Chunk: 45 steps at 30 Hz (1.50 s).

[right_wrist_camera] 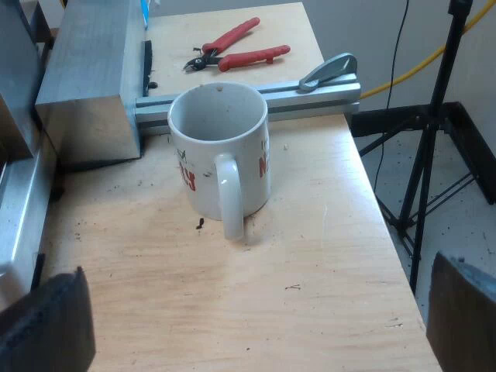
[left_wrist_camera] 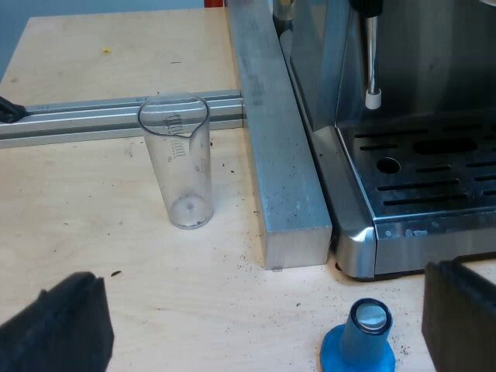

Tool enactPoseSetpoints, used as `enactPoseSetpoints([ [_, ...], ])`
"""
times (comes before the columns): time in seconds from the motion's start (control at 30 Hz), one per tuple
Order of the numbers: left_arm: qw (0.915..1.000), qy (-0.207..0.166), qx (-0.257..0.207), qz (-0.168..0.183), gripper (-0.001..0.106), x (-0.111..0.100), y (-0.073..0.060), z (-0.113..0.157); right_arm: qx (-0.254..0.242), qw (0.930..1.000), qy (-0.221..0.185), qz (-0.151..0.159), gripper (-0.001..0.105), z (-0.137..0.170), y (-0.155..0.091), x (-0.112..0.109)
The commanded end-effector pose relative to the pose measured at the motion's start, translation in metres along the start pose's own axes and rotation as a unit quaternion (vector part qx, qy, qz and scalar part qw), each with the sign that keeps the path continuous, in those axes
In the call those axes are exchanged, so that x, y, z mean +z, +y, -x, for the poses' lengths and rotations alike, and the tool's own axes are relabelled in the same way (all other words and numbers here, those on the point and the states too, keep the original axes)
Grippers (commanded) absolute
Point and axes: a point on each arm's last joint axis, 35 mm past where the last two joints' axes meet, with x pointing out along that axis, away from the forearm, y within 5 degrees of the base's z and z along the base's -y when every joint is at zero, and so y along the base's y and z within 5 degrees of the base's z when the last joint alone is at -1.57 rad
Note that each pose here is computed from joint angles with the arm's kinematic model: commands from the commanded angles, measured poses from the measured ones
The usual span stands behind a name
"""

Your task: Place mug into machine

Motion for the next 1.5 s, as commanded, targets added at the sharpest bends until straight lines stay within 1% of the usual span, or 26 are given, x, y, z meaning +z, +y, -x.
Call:
enactPoseSetpoints([
  [0.03,1.0,-0.001,-0.004,0.0,0.082,0.002,-0.001,-0.002,0.0,1.0,0.0,0.0,0.088,-0.001,0.0,0.002],
  [0.2,0.9997,-0.019,-0.012,0.0,0.082,0.006,-0.002,-0.002,-0.001,1.0,0.001,-0.003,0.088,-0.001,-0.001,0.002],
  [0.27,0.9978,-0.037,-0.054,-0.003,0.082,0.012,-0.006,-0.001,-0.002,0.9999,0.001,-0.015,0.088,-0.001,-0.001,0.002],
  [0.3,0.9971,-0.039,-0.065,-0.002,0.082,0.012,-0.007,-0.001,-0.002,0.9999,-0.002,-0.015,0.088,0.0,-0.001,0.003],
  [0.37,0.9926,-0.044,-0.112,0.02,0.082,0.016,-0.011,0.0,0.005,0.9999,-0.015,-0.004,0.088,0.008,-0.002,0.01],
  [0.5,0.9833,-0.051,-0.173,0.026,0.082,0.02,-0.016,0.003,0.003,0.9997,-0.025,-0.006,0.088,0.024,-0.006,0.021],
  [0.57,0.9734,-0.063,-0.22,0.013,0.082,0.025,-0.02,0.005,0.016,0.9998,-0.005,-0.004,0.088,0.026,-0.007,0.028],
  [0.6,0.9707,-0.064,-0.231,0.01,0.082,0.025,-0.021,0.006,0.018,0.9998,-0.002,-0.004,0.088,0.026,-0.008,0.03],
  [0.63,0.9652,-0.061,-0.254,0.003,0.082,0.028,-0.024,0.004,0.026,0.9996,0.009,-0.003,0.088,0.026,-0.008,0.032],
  [0.67,0.9649,-0.06,-0.256,0.003,0.082,0.028,-0.024,0.004,0.027,0.9996,0.01,-0.003,0.088,0.026,-0.008,0.033],
  [0.7,0.9559,-0.049,-0.29,-0.005,0.082,0.03,-0.028,0.001,0.043,0.9985,0.034,-0.002,0.088,0.024,-0.008,0.038],
  [0.73,0.9485,-0.036,-0.314,-0.011,0.082,0.031,-0.032,-0.002,0.047,0.998,0.043,-0.002,0.088,0.022,-0.008,0.04],
  [0.8,0.9467,-0.031,-0.32,-0.013,0.082,0.031,-0.033,-0.003,0.057,0.9968,0.057,-0.001,0.088,0.019,-0.008,0.043],
  [0.83,0.9298,0.01,-0.367,-0.029,0.082,0.029,-0.04,-0.01,0.07,0.9947,0.076,-0.001,0.088,0.013,-0.008,0.047],
  [0.87,0.9209,0.027,-0.387,-0.034,0.082,0.028,-0.043,-0.012,0.075,0.9933,0.089,-0.001,0.088,0.008,-0.008,0.048],
  [0.9,0.9154,0.041,-0.399,-0.038,0.082,0.027,-0.046,-0.014,0.076,0.9928,0.093,-0.001,0.088,0.006,-0.007,0.048],
  [0.93,0.9024,0.064,-0.424,-0.047,0.082,0.023,-0.05,-0.018,0.078,0.9915,0.104,0.0,0.088,0.001,-0.007,0.049],
  [0.97,0.8934,0.078,-0.439,-0.057,0.082,0.021,-0.053,-0.021,0.081,0.9902,0.114,0.0,0.088,-0.003,-0.007,0.049],
  [1.0,0.8878,0.085,-0.448,-0.064,0.082,0.019,-0.054,-0.022,0.082,0.9894,0.12,0.0,0.088,-0.006,-0.007,0.049],
  [1.03,0.8783,0.1,-0.461,-0.079,0.082,0.014,-0.057,-0.026,0.084,0.9882,0.129,0.0,0.088,-0.01,-0.006,0.049],
  [1.07,0.8732,0.111,-0.466,-0.089,0.082,0.009,-0.059,-0.029,0.086,0.9867,0.138,0.001,0.088,-0.014,-0.006,0.049],
  [1.1,0.873,0.11,-0.466,-0.091,0.082,0.009,-0.059,-0.029,0.087,0.9857,0.144,0.001,0.088,-0.016,-0.005,0.048],
  [1.17,0.8597,0.128,-0.48,-0.118,0.082,-0.002,-0.063,-0.037,0.091,0.9822,0.164,0.003,0.088,-0.027,-0.003,0.043],
  [1.27,0.8548,0.13,-0.487,-0.123,0.082,-0.012,-0.065,-0.044,0.092,0.9819,0.166,0.003,0.088,-0.043,0.0,0.035],
  [1.4,0.8548,0.129,-0.488,-0.123,0.082,-0.021,-0.064,-0.051,0.088,0.9851,0.148,0.002,0.088,-0.063,0.005,0.021],
  [1.5,0.855,0.133,-0.486,-0.122,0.082,-0.024,-0.064,-0.053,0.086,0.9864,0.14,0.002,0.088,-0.068,0.006,0.018],
])
